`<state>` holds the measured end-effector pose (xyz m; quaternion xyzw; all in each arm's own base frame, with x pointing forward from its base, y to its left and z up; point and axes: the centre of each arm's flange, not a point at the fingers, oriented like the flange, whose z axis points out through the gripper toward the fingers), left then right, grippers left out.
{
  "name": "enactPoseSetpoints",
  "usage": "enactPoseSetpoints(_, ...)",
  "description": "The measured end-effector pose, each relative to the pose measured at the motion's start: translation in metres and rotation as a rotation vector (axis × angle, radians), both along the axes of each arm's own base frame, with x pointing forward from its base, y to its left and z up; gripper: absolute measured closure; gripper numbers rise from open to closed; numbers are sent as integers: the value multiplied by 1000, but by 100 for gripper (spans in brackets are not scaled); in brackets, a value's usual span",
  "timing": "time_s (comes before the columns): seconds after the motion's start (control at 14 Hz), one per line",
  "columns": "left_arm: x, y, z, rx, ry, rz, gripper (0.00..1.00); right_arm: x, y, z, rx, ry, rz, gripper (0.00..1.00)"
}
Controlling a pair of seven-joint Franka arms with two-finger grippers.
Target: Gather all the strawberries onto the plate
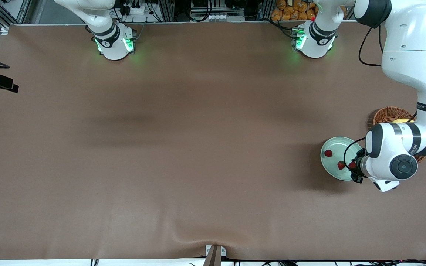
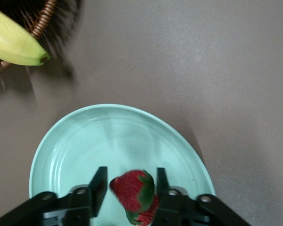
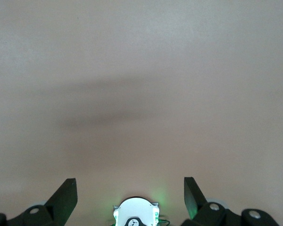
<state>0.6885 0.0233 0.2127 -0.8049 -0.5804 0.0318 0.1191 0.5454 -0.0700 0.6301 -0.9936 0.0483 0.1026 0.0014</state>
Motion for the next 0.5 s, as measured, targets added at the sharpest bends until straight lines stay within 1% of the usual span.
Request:
enactPoseSetpoints(0.07,1,2,2,0,-7,2,34,0,0,0,0,0,-1,0)
enactPoseSetpoints(0.14,2,4,7,-1,-18,4,23,0,-1,0,-1,1,-1,0)
enactPoseSetpoints(0.29,5,5,25,-1,-45,5,5,0,-1,-1,-1,2,-2,0)
enactPoseSetpoints(0.36,7,4,37,-4,-60,-9,0,0,-1,-1,-1,3,-2,0)
enactPoseSetpoints(0.5,9,-2,66,-18,-90,-79,0,0,-2,-1,-1,3,-3,0)
